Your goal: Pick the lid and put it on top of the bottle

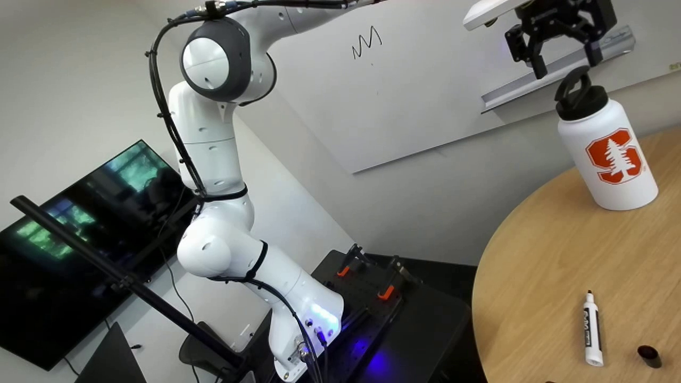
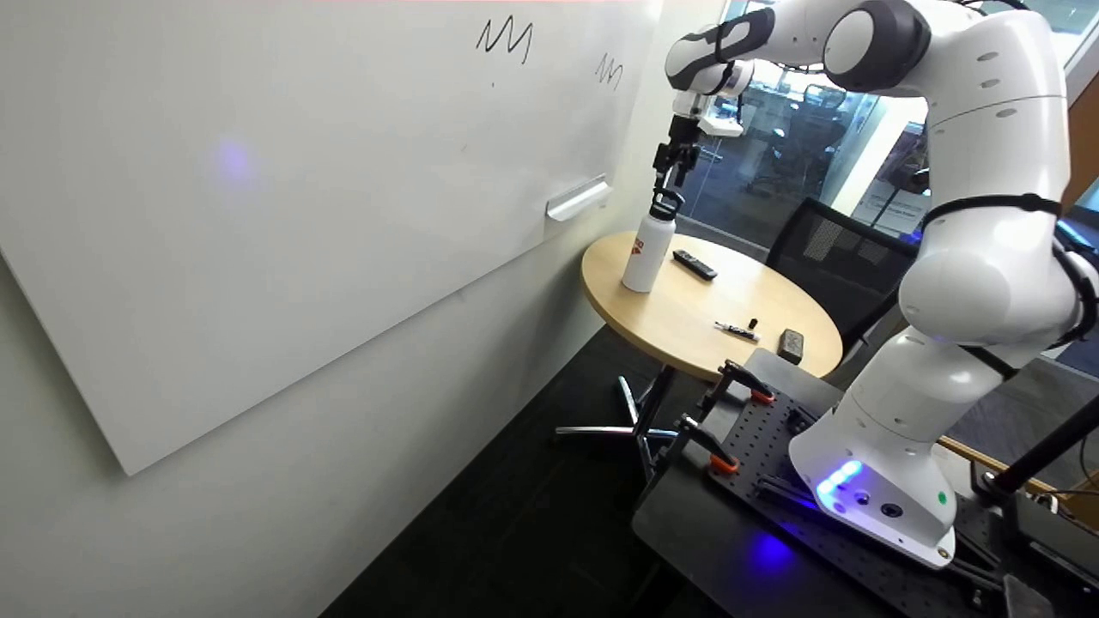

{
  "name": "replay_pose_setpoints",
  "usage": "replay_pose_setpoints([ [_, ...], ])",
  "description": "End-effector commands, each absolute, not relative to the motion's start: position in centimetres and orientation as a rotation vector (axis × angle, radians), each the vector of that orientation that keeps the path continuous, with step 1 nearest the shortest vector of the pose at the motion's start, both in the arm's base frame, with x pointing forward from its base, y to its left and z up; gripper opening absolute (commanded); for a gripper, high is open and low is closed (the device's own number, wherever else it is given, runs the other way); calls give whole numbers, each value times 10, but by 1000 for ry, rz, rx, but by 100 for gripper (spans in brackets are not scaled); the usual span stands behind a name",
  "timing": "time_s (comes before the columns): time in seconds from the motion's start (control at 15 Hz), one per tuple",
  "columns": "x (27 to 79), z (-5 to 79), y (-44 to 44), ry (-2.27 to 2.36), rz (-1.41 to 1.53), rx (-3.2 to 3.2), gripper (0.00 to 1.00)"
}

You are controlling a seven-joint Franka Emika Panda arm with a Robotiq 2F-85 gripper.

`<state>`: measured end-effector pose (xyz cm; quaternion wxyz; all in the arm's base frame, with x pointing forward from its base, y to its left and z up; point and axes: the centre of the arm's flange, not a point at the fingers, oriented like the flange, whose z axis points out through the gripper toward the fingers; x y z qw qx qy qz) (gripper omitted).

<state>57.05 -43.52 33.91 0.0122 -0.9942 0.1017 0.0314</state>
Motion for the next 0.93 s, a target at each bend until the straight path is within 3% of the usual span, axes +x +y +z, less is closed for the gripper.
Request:
replay_pose_setpoints([
  [0.0,564,368,-426,356,84,-3106,100],
  [0.87,493,484,-385,468,-53,-3149,100],
])
